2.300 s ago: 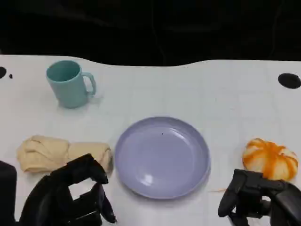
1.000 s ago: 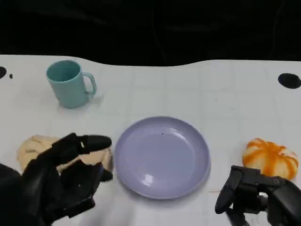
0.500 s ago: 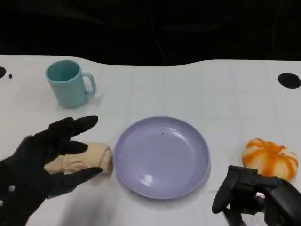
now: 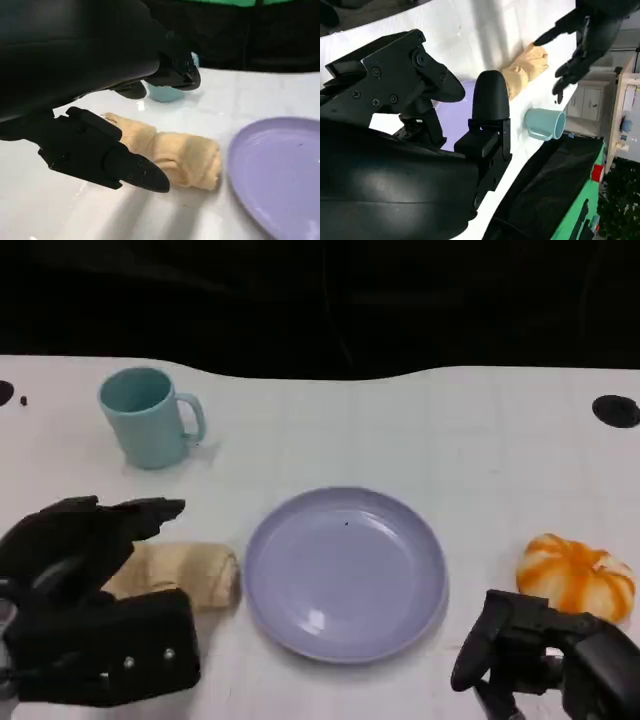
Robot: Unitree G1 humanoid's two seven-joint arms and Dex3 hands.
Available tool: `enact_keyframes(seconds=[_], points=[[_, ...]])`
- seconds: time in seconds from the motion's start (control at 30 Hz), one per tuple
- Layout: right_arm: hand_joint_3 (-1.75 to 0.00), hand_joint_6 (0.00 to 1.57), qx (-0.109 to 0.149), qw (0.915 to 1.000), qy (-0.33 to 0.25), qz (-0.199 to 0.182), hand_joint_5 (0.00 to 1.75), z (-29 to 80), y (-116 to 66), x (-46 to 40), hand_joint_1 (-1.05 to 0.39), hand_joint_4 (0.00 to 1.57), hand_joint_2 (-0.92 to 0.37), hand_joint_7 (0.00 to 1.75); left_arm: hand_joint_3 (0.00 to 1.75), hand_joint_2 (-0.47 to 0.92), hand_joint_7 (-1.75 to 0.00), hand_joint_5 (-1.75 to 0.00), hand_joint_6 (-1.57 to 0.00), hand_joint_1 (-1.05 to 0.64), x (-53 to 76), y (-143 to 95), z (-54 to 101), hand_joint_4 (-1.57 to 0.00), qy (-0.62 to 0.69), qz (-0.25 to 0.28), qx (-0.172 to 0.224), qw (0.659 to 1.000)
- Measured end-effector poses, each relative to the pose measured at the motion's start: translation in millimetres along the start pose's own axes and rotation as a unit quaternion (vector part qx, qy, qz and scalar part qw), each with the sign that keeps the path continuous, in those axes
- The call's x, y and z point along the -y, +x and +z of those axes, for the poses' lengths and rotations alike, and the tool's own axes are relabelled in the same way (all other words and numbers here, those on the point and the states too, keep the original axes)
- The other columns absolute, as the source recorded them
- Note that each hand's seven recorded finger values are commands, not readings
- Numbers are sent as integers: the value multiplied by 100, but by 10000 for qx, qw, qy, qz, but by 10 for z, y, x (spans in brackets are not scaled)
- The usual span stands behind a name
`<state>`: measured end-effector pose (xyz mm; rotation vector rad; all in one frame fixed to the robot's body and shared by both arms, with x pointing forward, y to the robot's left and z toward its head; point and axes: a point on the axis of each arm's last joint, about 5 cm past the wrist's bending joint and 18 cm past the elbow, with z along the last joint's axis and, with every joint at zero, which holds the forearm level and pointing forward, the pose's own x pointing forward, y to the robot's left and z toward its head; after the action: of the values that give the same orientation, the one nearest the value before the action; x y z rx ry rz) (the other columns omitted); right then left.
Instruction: Grasp the towel on the left side of the plate with the left hand and place it into the plate.
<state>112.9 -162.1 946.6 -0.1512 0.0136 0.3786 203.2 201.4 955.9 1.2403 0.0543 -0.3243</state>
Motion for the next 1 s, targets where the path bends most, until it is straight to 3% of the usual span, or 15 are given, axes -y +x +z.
enact_keyframes(seconds=[0.23,0.77,0.87,1.0], points=[[-112,67,14,10000,-6,-2,175,9,-8,-2,-6,76,-55,141,0,86,-1,-13,-28,-49,28,234,3,-27,473,-499,-351,9970],[-110,67,17,10000,-2,-3,175,13,-17,-4,-6,76,-56,141,1,88,-1,-9,-33,-48,295,787,14,-37,973,-1158,-690,9861],[-111,67,24,10000,-8,-4,175,17,-19,-5,-6,76,-56,141,1,90,-4,-9,-41,-42,352,865,14,-43,935,-1199,-796,9852],[-111,67,36,10000,-7,-5,175,25,-22,-7,-7,76,-56,141,7,92,-8,-18,-65,-35,457,934,-44,-71,881,-1037,-891,9867]])
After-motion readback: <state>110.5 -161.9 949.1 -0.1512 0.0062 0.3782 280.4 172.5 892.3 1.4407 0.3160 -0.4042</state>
